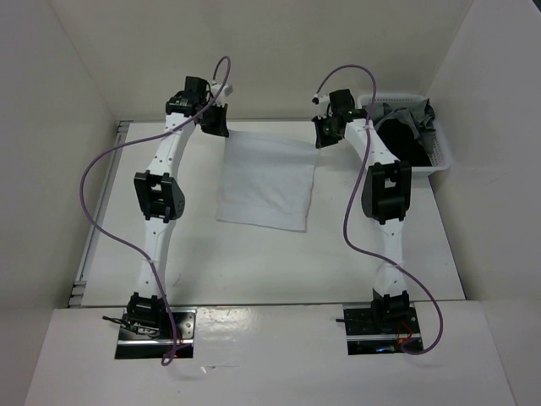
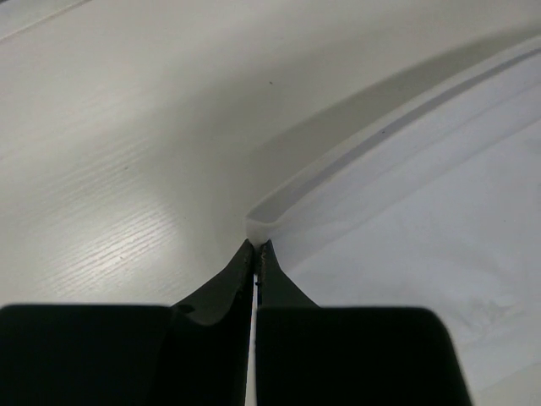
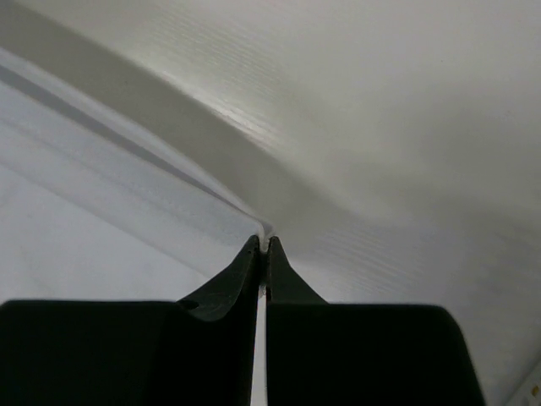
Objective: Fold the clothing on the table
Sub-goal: Fold the skirt
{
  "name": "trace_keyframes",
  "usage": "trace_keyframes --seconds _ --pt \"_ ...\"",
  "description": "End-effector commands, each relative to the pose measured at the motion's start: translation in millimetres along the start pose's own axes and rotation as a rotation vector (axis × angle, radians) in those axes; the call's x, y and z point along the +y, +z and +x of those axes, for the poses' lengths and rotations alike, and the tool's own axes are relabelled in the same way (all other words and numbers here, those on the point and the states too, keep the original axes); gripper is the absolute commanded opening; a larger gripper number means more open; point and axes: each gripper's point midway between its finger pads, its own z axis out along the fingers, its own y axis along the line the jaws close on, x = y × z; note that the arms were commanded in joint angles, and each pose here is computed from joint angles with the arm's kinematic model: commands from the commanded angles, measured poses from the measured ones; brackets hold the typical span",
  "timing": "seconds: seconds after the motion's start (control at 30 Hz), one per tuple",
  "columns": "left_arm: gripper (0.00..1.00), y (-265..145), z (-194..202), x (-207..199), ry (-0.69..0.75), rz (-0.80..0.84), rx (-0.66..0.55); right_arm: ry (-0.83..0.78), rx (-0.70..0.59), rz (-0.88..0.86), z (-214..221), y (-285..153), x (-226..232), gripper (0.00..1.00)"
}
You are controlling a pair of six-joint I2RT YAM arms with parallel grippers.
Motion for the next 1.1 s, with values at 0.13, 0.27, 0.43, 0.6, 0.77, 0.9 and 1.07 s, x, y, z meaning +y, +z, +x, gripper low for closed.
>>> trace_keyframes --seconds 0.13,0.27,0.43,0.6,0.77,0.9,1.07 --pt "0.0 -11 4 -23 0.018 0.036 0.041 -0.03 -0.048 0.071 -13 -45 8 0.0" --pt "0.0 -16 9 -31 0.013 0.045 0.071 -0.036 -0.039 0.072 -3 -54 15 0.0" --pt "0.0 -36 -2 -34 0.015 0.019 0.049 -0.044 -0.041 0.075 3 -60 21 0.0" --pt "0.0 -50 0 -44 0.014 0.019 0.074 -0.047 -0.065 0.078 -1 -80 24 0.0" --pt "0.0 -67 1 -56 0.017 0.026 0.085 -0.072 -0.064 0.063 8 -94 39 0.0" --pt "0.0 -82 -4 -66 0.024 -0.006 0.039 -0.091 -0.074 0.058 14 -105 47 0.0" --pt "0.0 -78 39 -67 0.042 -0.084 0.043 -0.108 -0.086 0.062 16 -120 52 0.0"
